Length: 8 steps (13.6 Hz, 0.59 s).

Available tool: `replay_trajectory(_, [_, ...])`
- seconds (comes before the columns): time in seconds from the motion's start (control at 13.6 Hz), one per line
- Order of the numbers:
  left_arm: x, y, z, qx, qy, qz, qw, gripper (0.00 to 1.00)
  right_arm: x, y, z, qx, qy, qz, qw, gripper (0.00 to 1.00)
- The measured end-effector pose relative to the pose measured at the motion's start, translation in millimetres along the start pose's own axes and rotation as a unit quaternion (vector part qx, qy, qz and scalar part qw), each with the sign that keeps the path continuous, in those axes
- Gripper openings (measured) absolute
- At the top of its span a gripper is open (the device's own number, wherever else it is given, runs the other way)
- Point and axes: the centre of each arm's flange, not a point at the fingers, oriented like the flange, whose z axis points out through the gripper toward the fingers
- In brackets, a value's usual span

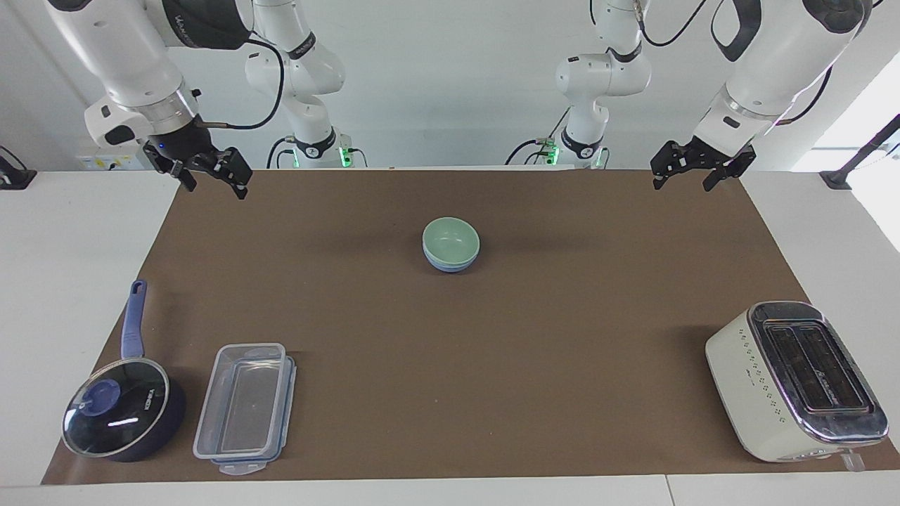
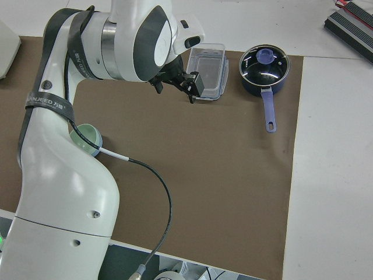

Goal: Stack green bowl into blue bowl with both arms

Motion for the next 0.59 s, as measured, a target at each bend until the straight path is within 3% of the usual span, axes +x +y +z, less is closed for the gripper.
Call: replay_trajectory(0.59, [0.0,0.0,0.0,0.0,0.0,0.0,1.0,1.0,-7.0,-11.1,-6.6,-0.003,-0.007,-0.011,1.0,1.0])
